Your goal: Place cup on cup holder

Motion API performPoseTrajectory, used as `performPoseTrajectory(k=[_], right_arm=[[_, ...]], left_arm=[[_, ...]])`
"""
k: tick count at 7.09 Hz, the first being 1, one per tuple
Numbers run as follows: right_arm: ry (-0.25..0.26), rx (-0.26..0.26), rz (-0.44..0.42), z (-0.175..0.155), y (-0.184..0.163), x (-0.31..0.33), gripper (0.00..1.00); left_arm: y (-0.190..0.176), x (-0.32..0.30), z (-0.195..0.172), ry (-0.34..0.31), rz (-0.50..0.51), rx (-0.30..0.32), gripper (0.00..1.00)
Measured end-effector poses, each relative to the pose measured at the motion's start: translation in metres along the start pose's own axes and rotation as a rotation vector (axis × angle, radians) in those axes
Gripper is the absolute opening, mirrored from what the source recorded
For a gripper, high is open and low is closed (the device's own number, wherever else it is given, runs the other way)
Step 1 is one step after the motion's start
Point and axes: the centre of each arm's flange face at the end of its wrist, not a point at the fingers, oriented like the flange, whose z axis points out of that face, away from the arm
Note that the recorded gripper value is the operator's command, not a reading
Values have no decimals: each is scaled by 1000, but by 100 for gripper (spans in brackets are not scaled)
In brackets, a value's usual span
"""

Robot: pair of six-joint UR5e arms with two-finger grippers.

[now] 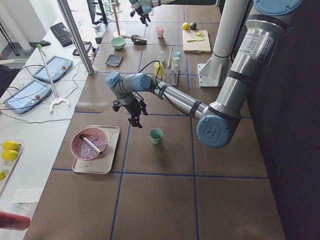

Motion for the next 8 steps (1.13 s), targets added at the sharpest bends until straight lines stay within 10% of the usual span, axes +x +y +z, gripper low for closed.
performPoseTrajectory(k=[8], right_arm=[[48,-108,23,56,8,-11,99]], left_arm=[[-33,-45,42,71,-3,-100,100]])
